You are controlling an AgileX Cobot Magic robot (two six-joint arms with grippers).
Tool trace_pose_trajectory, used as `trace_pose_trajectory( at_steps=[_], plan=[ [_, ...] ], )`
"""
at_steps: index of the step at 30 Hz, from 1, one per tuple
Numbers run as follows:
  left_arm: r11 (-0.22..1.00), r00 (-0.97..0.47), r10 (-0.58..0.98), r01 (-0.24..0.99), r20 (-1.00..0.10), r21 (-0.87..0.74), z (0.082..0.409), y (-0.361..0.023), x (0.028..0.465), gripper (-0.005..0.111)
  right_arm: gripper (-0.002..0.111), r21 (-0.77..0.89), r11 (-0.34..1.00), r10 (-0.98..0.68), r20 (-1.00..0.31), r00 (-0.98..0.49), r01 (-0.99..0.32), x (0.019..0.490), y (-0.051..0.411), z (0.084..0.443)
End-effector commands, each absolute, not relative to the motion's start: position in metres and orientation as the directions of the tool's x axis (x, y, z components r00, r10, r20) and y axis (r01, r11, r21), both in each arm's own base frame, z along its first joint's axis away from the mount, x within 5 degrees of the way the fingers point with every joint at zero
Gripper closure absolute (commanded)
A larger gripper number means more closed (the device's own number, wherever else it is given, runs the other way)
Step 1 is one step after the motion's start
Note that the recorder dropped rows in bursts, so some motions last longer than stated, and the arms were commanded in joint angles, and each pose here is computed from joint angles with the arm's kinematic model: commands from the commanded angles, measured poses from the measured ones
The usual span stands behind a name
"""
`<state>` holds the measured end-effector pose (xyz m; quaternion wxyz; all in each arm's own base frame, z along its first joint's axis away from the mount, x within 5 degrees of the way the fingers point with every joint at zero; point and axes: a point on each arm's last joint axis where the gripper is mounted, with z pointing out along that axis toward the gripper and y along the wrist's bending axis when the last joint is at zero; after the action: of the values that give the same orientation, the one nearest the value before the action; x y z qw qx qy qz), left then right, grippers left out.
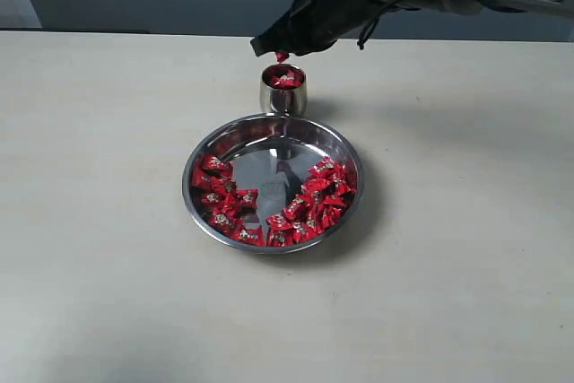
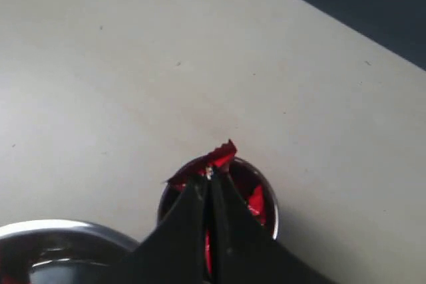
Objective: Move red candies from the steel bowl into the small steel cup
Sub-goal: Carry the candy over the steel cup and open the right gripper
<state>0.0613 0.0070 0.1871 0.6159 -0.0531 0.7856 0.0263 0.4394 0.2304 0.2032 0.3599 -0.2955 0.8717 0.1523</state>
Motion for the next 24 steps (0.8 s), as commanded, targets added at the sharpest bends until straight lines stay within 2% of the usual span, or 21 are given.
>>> trace_pose_trajectory(
  at_steps=[1, 5, 11, 20, 24],
  plan=[
    [0.994, -0.229, -0.047, -0.111, -0.972, -0.022, 0.187, 0.007, 0.061, 0.106, 0.109, 0.071, 0.810, -0.359, -0.726, -0.587, -0.583, 0.446, 0.221, 0.205],
    [0.994, -0.229, -0.047, -0.111, -0.972, -0.022, 0.187, 0.007, 0.061, 0.106, 0.106, 0.085, 0.811, -0.364, -0.701, -0.613, -0.579, 0.447, 0.220, 0.193],
    [0.994, -0.229, -0.047, -0.111, -0.972, -0.022, 0.187, 0.007, 0.061, 0.106, 0.087, 0.086, 0.811, -0.370, -0.691, -0.621, -0.578, 0.448, 0.220, 0.184],
    [0.994, -0.229, -0.047, -0.111, -0.972, -0.022, 0.187, 0.007, 0.061, 0.106, 0.086, 0.092, 0.810, -0.371, -0.683, -0.629, -0.579, 0.447, 0.220, 0.184],
    [0.994, -0.229, -0.047, -0.111, -0.972, -0.022, 0.187, 0.007, 0.061, 0.106, 0.086, 0.185, 0.787, -0.371, -0.621, -0.691, -0.589, 0.437, 0.223, 0.187]
  ],
)
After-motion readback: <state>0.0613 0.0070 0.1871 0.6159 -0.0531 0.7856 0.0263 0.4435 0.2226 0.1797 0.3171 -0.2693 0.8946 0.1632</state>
